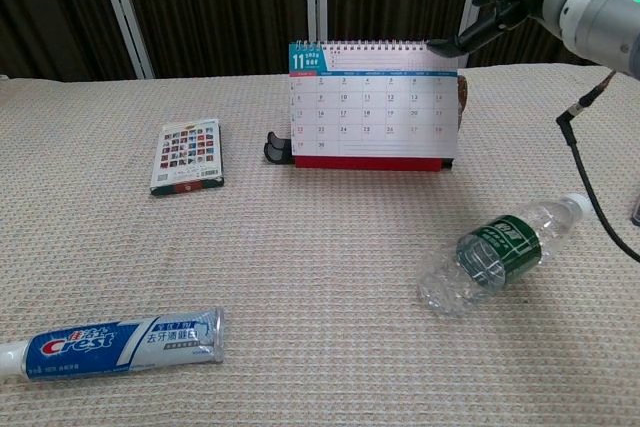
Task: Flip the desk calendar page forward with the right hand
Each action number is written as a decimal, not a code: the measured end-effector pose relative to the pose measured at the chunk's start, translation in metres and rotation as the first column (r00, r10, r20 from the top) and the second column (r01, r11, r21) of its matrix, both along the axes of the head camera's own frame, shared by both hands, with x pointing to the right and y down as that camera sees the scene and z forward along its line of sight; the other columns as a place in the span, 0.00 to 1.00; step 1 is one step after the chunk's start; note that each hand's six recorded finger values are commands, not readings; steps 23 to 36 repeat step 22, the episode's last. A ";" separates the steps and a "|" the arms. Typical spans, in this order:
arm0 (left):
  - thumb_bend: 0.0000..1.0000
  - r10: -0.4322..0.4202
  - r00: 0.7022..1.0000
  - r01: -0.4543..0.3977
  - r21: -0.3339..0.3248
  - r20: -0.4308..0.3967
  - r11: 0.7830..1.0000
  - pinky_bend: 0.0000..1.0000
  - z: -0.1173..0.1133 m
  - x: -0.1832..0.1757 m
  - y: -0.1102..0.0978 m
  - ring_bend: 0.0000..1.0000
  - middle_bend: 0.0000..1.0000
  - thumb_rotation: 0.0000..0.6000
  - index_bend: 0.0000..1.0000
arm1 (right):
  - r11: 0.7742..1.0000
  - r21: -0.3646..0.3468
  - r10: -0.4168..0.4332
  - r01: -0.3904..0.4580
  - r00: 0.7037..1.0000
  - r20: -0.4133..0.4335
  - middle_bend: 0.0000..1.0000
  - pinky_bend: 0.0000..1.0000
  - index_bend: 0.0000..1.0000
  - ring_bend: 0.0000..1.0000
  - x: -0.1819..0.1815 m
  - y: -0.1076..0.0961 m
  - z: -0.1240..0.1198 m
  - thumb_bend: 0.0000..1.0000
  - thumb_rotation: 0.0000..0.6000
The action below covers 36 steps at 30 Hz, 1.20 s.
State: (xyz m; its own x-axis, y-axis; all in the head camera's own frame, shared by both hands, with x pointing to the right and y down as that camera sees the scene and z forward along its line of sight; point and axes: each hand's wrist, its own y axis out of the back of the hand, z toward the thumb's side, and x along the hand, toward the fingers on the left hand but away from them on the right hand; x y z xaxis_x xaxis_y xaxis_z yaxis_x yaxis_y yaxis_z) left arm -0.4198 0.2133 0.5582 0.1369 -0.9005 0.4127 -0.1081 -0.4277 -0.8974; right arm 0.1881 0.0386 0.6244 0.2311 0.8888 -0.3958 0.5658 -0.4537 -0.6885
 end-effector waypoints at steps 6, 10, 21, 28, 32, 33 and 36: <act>0.13 0.000 1.000 0.000 -0.014 0.006 1.000 0.00 0.004 -0.002 0.000 0.00 0.00 1.00 0.00 | 0.997 0.025 -0.073 0.075 0.995 -0.066 0.00 0.00 0.00 0.00 0.033 0.035 -0.012 0.25 1.00; 0.13 0.000 1.000 0.001 -0.041 0.016 0.999 0.00 0.010 -0.004 0.002 0.00 0.00 1.00 0.00 | 0.989 0.041 -0.130 0.140 0.973 -0.191 0.00 0.00 0.00 0.00 0.074 0.071 -0.016 0.23 1.00; 0.13 0.001 0.999 0.001 -0.040 0.037 0.999 0.00 0.011 -0.009 0.006 0.00 0.00 1.00 0.00 | 0.968 0.073 -0.176 0.241 0.856 -0.486 0.00 0.00 0.00 0.00 0.169 0.165 -0.033 0.22 1.00; 0.13 0.004 0.999 -0.002 -0.041 0.039 0.999 0.00 0.011 -0.009 0.007 0.00 0.00 1.00 0.00 | 0.967 0.074 -0.174 0.245 0.842 -0.511 0.00 0.00 0.00 0.00 0.178 0.175 -0.034 0.22 1.00; 0.13 0.004 0.999 -0.002 -0.041 0.039 0.999 0.00 0.011 -0.009 0.007 0.00 0.00 1.00 0.00 | 0.967 0.074 -0.174 0.245 0.842 -0.511 0.00 0.00 0.00 0.00 0.178 0.175 -0.034 0.22 1.00; 0.13 0.004 0.999 -0.002 -0.041 0.039 0.999 0.00 0.011 -0.009 0.007 0.00 0.00 1.00 0.00 | 0.967 0.074 -0.174 0.245 0.842 -0.511 0.00 0.00 0.00 0.00 0.178 0.175 -0.034 0.22 1.00; 0.13 0.004 0.999 -0.002 -0.041 0.039 0.999 0.00 0.011 -0.009 0.007 0.00 0.00 1.00 0.00 | 0.967 0.074 -0.174 0.245 0.842 -0.511 0.00 0.00 0.00 0.00 0.178 0.175 -0.034 0.22 1.00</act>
